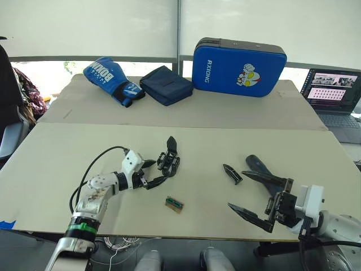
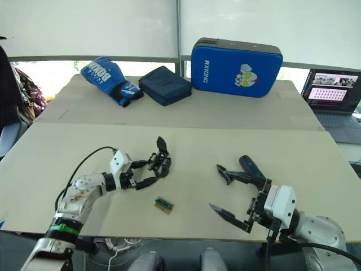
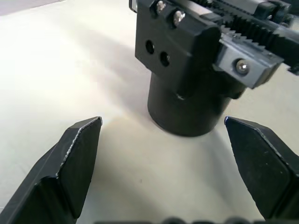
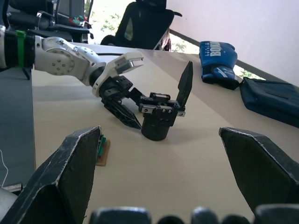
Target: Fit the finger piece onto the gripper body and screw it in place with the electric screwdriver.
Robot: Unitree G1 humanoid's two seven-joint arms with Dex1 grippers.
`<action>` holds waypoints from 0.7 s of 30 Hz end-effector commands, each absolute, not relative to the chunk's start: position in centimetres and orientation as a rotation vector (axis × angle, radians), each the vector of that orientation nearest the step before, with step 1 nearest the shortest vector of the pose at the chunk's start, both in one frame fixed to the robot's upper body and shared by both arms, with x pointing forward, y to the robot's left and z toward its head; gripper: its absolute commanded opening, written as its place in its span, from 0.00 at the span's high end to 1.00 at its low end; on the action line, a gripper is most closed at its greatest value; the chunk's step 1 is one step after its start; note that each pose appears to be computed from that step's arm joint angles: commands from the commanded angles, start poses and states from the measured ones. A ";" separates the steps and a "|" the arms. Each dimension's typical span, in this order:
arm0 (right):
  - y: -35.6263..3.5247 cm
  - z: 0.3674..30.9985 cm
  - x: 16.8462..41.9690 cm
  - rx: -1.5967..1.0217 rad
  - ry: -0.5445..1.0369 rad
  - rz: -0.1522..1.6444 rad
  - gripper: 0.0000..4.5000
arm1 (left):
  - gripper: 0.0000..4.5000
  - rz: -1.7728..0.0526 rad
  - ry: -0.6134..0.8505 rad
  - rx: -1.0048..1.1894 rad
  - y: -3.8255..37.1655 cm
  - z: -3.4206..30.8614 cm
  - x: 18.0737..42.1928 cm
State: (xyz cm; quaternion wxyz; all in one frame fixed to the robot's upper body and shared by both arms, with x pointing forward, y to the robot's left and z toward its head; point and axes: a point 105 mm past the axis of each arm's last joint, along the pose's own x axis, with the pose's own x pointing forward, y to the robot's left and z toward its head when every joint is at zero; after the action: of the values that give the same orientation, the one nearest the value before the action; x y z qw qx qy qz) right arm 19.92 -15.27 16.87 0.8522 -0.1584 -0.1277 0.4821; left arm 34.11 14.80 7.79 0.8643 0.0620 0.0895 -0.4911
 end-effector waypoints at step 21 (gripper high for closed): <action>-15.2 17.6 19.0 -0.358 -0.294 0.999 0.00 | 0.49 -1.326 0.071 0.266 11.8 8.4 35.5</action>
State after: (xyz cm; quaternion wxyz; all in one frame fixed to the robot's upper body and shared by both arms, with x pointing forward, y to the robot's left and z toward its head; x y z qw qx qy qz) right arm 19.46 -15.51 16.65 0.8586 -0.1586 -0.1157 0.4735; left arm 35.69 12.03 7.54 0.7826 0.1351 0.0595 -0.6048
